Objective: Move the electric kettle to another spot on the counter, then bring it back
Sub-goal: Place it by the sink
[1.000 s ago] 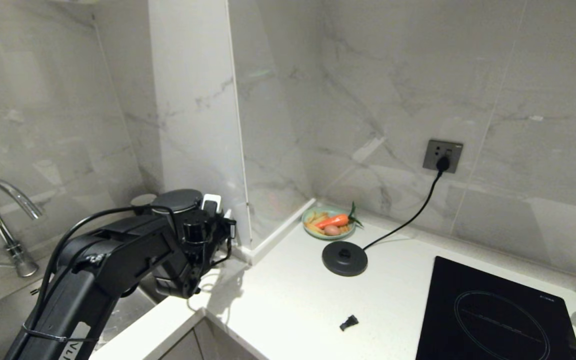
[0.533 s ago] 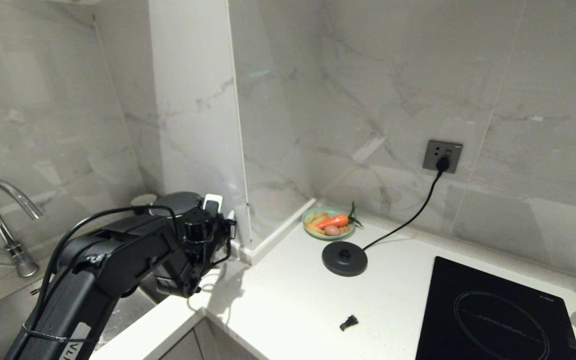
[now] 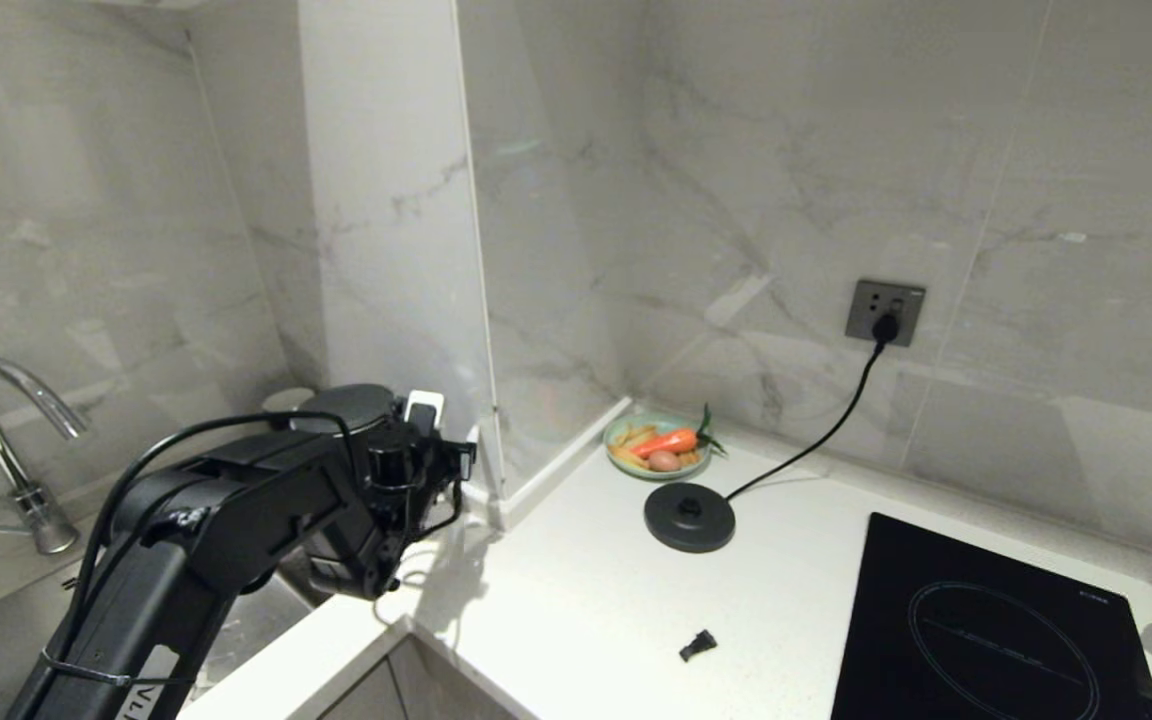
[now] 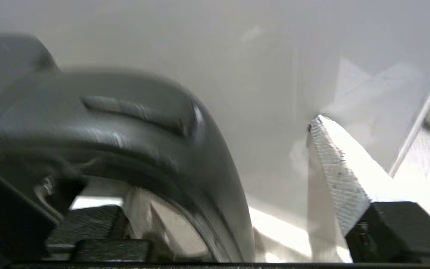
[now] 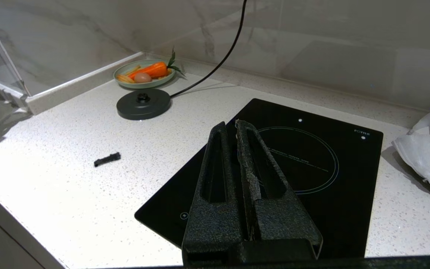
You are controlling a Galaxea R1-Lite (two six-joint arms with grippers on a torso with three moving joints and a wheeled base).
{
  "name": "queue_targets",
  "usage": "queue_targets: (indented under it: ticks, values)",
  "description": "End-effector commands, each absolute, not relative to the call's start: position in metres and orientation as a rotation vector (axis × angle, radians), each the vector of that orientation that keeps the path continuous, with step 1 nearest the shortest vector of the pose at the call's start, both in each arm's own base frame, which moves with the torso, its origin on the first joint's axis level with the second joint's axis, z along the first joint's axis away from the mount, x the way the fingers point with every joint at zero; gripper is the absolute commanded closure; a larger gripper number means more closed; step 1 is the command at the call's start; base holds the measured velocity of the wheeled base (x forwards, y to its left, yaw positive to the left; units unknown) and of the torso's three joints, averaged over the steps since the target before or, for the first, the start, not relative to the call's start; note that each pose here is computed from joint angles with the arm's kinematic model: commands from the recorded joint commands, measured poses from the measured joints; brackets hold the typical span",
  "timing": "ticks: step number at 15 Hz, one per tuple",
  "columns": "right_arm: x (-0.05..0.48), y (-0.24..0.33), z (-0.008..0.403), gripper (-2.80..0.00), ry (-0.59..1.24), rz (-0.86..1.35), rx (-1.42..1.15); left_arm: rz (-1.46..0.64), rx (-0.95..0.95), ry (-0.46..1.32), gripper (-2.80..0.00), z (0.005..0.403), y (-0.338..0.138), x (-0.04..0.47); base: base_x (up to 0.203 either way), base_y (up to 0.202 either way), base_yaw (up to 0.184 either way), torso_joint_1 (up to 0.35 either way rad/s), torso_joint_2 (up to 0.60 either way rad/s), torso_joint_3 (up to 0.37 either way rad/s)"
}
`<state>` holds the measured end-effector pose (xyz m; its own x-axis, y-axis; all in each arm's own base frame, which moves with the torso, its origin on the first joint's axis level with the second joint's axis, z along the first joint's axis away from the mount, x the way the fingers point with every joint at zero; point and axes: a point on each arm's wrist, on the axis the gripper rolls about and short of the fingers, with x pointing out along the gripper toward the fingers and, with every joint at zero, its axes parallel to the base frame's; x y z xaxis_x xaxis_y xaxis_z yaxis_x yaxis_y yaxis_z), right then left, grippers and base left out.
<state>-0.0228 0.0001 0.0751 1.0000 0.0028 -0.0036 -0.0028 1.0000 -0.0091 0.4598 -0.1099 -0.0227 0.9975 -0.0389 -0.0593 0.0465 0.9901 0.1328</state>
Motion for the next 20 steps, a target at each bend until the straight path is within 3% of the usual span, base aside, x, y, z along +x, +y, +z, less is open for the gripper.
queue_targets:
  ticks: [1, 7, 20]
  values:
    - [-0.023, 0.0, 0.075, 0.0, 0.003, 0.003, -0.009, -0.04, 0.138, 0.067, -2.8, -0.025, -0.109, 0.457, 0.0, 0.0, 0.0, 0.0, 0.0, 0.0]
    - [-0.023, 0.0, 0.075, 0.0, 0.003, 0.003, -0.009, -0.1, 0.131, 0.031, -2.8, -0.01, -0.137, 0.45, 0.0, 0.0, 0.0, 0.0, 0.0, 0.0]
    - [-0.023, 0.0, 0.075, 0.0, 0.003, 0.003, -0.009, -0.074, 0.142, 0.073, -2.8, -0.02, -0.135, 0.44, 0.0, 0.0, 0.0, 0.0, 0.0, 0.0]
